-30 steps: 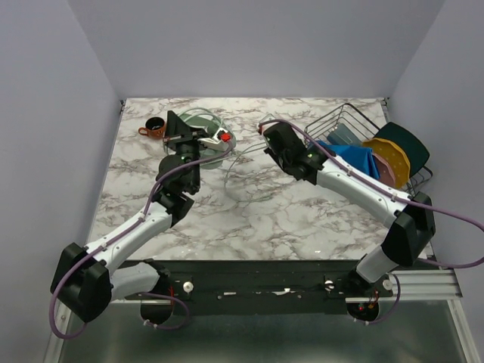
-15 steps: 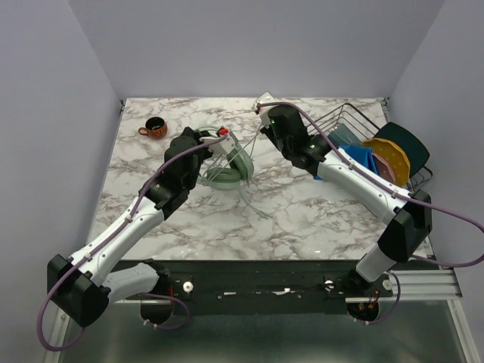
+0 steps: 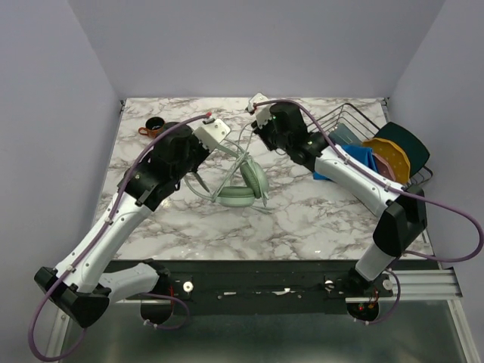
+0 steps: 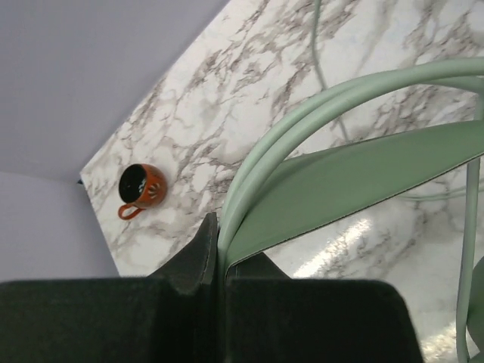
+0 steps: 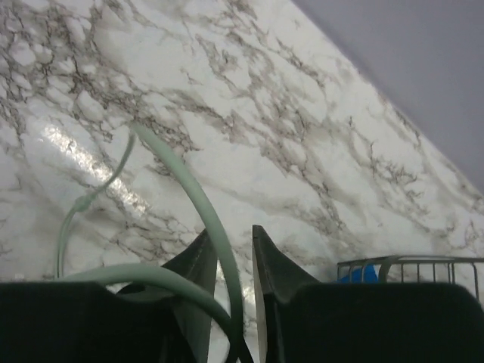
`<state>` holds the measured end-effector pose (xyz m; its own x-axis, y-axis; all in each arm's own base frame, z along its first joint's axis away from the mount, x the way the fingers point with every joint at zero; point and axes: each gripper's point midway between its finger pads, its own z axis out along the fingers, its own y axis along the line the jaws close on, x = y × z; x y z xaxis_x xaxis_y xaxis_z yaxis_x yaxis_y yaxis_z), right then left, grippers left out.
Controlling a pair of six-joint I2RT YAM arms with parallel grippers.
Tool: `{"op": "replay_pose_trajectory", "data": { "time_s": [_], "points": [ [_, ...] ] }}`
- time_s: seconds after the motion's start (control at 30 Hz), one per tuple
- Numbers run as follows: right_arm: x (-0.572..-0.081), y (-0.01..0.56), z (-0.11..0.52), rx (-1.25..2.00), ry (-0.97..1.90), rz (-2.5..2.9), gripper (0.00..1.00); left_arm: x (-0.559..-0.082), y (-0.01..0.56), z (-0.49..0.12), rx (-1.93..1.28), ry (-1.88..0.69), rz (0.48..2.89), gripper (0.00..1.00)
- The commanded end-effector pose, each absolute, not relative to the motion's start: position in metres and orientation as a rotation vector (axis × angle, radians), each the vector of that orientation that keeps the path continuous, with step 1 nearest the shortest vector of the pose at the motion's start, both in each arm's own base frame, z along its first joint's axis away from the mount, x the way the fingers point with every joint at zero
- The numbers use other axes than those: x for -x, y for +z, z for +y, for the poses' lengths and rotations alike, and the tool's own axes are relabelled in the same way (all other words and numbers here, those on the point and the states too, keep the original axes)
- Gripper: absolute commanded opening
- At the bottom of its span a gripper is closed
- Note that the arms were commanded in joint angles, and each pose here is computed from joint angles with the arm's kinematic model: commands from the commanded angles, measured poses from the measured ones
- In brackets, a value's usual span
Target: Wrap the headphones
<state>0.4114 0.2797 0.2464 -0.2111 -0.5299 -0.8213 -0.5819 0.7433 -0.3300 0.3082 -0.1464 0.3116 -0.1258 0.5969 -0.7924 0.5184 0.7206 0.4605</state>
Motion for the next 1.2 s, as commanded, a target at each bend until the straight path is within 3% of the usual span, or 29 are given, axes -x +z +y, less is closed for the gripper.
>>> {"op": "replay_pose_trajectory", "data": {
  "time_s": [0.0, 0.3, 0.7, 0.97, 1.17],
  "points": [
    [-0.402, 0.237, 0.286, 1.009, 0.19, 1.777, 0.47, -0.264, 0.333, -0.164, -0.821, -0.217, 1.833, 0.0],
    [-0.386, 0.191, 0.305, 0.978, 0.379, 1.864, 0.65, -0.256, 0.382, -0.161, -0.675, -0.285, 1.781, 0.0],
    [-0.347, 0.156, 0.307, 0.884, 0.596, 1.882, 0.72, -0.274, 0.473, -0.151, -0.396, -0.309, 1.625, 0.0],
    [-0.317, 0.151, 0.28, 0.811, 0.589, 1.806, 0.82, -0.278, 0.491, -0.154, -0.352, -0.335, 1.59, 0.0],
    [-0.329, 0.156, 0.241, 0.676, 0.373, 1.827, 0.86, -0.283, 0.499, -0.151, -0.326, -0.314, 1.57, 0.0]
  ]
}}
